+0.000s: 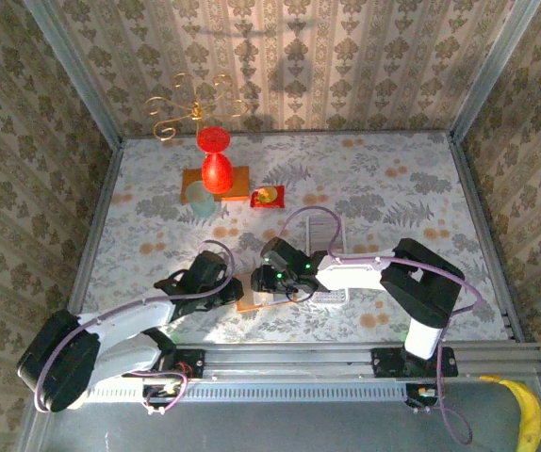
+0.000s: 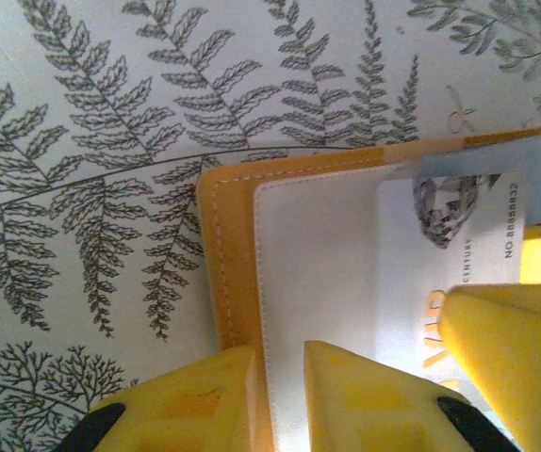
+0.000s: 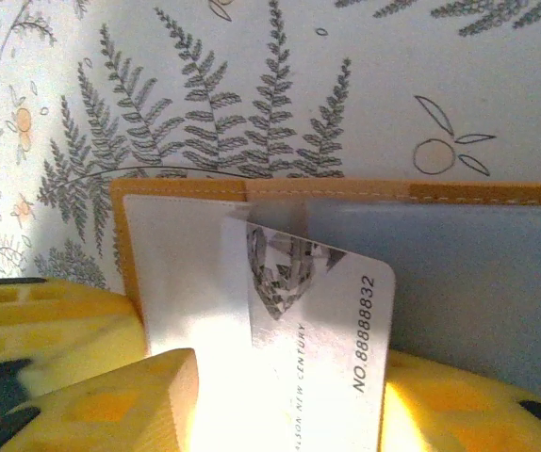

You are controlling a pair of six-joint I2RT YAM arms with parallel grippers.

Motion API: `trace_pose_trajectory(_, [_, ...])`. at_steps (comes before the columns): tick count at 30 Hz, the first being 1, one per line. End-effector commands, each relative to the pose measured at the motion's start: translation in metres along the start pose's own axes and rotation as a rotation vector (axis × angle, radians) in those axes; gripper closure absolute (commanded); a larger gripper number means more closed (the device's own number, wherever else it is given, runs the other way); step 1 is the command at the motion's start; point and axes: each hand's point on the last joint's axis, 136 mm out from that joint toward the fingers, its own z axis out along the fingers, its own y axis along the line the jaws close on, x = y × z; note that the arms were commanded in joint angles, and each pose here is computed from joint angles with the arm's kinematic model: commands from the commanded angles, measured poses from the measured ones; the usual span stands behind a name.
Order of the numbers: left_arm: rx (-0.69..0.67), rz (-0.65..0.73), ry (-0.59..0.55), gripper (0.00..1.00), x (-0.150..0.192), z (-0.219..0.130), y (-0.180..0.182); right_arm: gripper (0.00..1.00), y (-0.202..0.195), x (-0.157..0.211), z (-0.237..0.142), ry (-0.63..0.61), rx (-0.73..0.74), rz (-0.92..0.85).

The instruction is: Put the credit cards into the card holder

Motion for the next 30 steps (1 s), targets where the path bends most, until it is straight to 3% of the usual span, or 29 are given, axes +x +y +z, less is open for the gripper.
trace_pose_trajectory(1, [-0.036, -0.007, 0.007, 0.81, 0.004, 0.006, 0.012, 0.44, -0.025, 0.006, -0.003, 0.01, 0.128, -0.02])
trace_pose_trajectory(6, [-0.056, 0.0, 0.034, 0.84, 0.009, 0.011, 0.018, 0.42, -0.025, 0.004, -0.006, 0.009, 0.15, -0.034])
trace_pose_trajectory(10, [-0.058, 0.0, 0.032, 0.84, 0.009, 0.013, 0.019, 0.53, -0.026, 0.004, -0.006, 0.01, 0.166, -0.039])
trace_pose_trajectory(13, [-0.054, -0.003, 0.036, 0.85, 0.01, 0.015, 0.019, 0.55, -0.019, 0.006, -0.002, 0.024, 0.147, -0.04])
trace_pose_trajectory(20, [-0.062, -0.005, 0.048, 0.85, 0.013, 0.018, 0.022, 0.55, -0.003, 0.004, 0.003, 0.022, 0.127, -0.058])
trace_pose_trajectory(26, [-0.07, -0.002, 0.048, 0.86, 0.014, 0.018, 0.024, 0.46, -0.021, 0.002, -0.01, 0.003, 0.221, -0.088])
trace_pose_trajectory(30, [-0.07, -0.003, 0.051, 0.86, 0.015, 0.018, 0.025, 0.48, -0.029, 0.002, -0.015, 0.0, 0.258, -0.097])
